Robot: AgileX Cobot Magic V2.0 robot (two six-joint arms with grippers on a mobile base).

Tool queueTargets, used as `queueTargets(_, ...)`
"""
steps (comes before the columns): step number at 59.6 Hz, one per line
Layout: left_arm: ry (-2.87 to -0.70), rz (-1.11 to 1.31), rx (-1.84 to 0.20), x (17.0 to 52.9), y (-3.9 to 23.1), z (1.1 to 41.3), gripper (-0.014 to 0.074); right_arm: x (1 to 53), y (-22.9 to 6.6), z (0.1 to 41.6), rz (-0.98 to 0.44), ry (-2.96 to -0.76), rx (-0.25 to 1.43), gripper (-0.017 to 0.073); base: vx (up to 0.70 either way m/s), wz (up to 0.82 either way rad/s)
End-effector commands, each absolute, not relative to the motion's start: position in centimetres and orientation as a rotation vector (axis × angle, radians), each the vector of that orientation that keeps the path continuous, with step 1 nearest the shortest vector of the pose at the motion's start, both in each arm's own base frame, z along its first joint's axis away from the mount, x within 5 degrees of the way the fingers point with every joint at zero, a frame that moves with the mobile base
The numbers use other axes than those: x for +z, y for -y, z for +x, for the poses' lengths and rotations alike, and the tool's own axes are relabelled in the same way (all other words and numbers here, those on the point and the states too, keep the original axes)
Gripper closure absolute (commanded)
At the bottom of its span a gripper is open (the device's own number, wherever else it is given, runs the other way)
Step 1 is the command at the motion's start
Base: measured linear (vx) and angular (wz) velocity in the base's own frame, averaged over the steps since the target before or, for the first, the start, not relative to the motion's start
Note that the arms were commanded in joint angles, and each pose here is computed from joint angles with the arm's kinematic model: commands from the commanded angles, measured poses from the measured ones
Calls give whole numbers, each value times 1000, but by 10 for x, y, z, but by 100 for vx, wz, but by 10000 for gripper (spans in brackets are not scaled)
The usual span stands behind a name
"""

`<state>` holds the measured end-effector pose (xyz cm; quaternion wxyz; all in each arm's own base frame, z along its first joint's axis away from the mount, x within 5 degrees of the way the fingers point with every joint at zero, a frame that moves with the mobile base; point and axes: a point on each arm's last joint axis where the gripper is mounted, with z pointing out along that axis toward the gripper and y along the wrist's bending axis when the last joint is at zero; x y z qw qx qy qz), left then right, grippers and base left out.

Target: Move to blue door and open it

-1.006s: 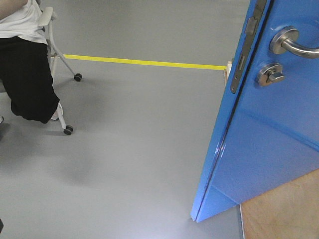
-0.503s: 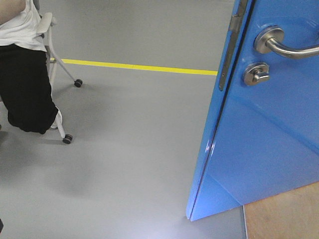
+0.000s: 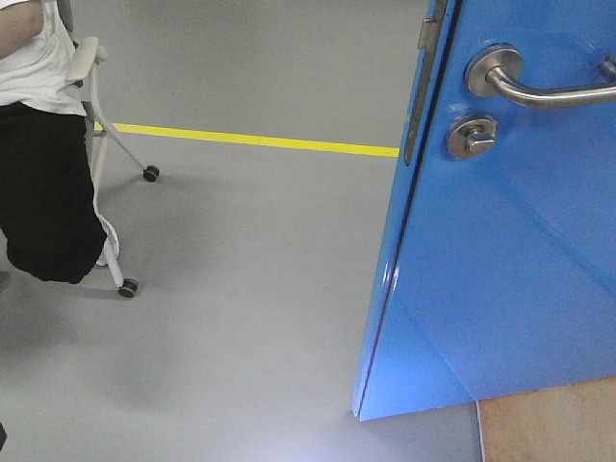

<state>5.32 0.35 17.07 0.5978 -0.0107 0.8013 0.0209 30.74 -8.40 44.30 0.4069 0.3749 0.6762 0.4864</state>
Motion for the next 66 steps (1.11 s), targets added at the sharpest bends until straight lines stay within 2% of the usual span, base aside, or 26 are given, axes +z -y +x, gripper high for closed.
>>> queueTargets(1,-1733,-22,34,190,-3,53,523,465,83,302,916,-1580,1233,564,16,4)
queueTargets(66,-1733,-22,34,190,-3,53,523,465,83,302,913,-1581,1230,564,14,-2)
